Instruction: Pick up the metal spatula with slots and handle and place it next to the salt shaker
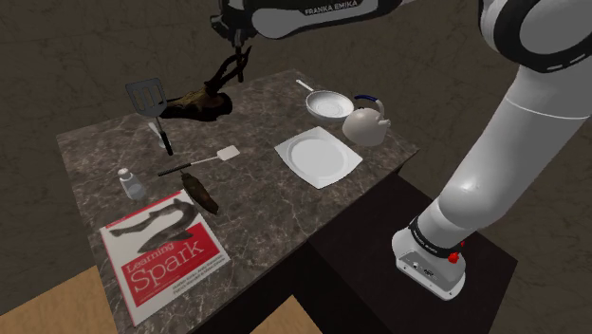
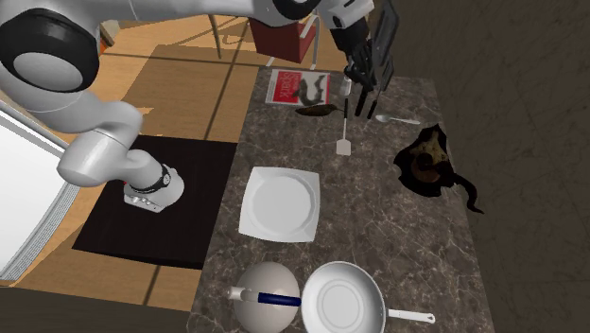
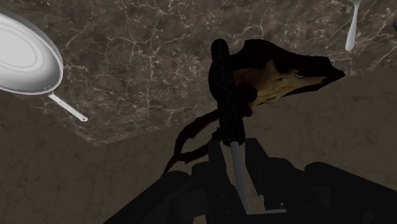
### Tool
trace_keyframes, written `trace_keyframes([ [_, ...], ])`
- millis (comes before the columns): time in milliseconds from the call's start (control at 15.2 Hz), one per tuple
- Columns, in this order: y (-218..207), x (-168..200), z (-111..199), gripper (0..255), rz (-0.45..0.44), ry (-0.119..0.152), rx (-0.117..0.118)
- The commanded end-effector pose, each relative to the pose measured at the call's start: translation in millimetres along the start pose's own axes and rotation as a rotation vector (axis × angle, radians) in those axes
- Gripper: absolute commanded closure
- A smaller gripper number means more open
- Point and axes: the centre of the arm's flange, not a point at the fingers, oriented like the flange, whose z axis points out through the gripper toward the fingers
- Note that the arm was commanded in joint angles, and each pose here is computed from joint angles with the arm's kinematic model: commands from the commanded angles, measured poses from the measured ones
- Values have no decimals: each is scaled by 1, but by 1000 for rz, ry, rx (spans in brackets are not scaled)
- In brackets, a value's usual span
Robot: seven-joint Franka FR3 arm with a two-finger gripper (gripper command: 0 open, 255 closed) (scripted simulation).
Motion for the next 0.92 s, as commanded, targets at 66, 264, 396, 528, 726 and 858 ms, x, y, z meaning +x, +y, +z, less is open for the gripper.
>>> trace_keyframes([
  [66, -34, -23, 3, 255, 1, 1, 0],
  [264, -68, -43, 4, 255, 1, 1, 0],
  [396, -90, -57, 6, 255, 1, 1, 0],
  [528, -113, -70, 7, 255, 1, 1, 0],
  [726, -147, -91, 9, 255, 1, 1, 0],
  [858, -169, -104, 10, 255, 1, 1, 0],
])
